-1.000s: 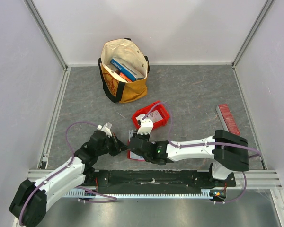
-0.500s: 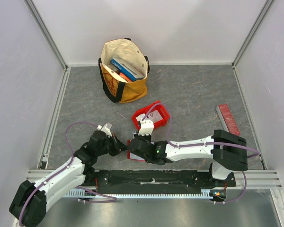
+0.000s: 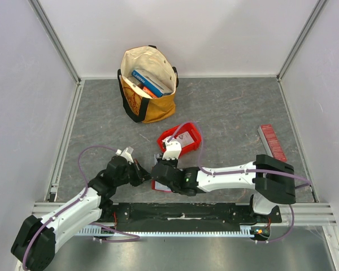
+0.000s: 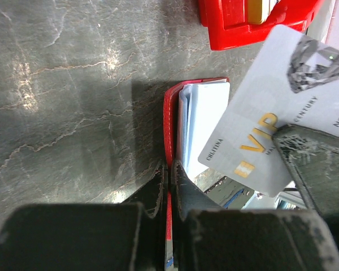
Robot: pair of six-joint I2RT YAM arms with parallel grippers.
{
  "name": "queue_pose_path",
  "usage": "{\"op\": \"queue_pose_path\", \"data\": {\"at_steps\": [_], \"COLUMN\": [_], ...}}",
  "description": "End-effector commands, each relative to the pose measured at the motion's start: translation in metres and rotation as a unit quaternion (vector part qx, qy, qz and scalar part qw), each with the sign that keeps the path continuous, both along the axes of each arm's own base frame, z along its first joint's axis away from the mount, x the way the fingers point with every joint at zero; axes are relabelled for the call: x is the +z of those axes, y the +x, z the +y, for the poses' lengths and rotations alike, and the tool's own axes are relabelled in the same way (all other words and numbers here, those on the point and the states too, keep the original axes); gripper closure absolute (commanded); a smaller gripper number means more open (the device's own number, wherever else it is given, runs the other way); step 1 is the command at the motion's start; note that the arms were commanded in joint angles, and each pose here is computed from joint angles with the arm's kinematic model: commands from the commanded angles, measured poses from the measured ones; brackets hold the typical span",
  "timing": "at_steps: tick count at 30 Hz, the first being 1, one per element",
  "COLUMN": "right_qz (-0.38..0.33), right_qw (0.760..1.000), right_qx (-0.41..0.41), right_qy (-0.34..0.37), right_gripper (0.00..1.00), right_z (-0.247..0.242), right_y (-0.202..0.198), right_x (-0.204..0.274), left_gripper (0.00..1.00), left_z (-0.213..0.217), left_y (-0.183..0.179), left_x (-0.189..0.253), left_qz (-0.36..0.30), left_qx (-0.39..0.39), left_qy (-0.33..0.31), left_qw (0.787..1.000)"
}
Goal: Put the credit cards into the card holder
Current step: Insert the credit card into the card holder.
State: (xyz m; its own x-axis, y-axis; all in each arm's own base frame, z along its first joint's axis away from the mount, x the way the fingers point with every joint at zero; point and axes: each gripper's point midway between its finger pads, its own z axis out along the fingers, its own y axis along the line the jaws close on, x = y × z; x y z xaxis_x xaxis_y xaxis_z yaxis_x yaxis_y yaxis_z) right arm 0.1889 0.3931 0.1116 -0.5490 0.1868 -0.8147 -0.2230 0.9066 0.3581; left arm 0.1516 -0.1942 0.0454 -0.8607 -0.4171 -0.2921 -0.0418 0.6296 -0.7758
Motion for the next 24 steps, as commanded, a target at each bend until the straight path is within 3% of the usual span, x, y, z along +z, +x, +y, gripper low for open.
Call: {"op": "queue_pose_path", "data": {"at_steps": [1, 12, 24], "right_qz": [-0.002, -0.005, -0.003], "right_qw": [1.000, 0.999, 1.000], "right_qx": [-0.006, -0.013, 0.008], "right_qy": [0.012, -0.031, -0.027], "right_gripper": [1.00, 1.00, 1.00], "right_z": [0.010, -0.003, 0.012], "right_y": [0.007, 0.010, 0.008], "right_x": [0.002, -0.006, 0.002], "left_gripper": [0.98, 0.98, 0.98], "left_z": [-0.002, -0.002, -0.002], "left_y": [0.000, 0.000, 0.001], "left_x": [0.004, 0.005, 0.004], "left_qz": [0.006, 0.003, 0.003], "left_qx": [0.005, 0.005, 0.006], "left_qy": [-0.013, -0.013, -0.012], "left_qw": [1.000, 1.000, 1.000]}}
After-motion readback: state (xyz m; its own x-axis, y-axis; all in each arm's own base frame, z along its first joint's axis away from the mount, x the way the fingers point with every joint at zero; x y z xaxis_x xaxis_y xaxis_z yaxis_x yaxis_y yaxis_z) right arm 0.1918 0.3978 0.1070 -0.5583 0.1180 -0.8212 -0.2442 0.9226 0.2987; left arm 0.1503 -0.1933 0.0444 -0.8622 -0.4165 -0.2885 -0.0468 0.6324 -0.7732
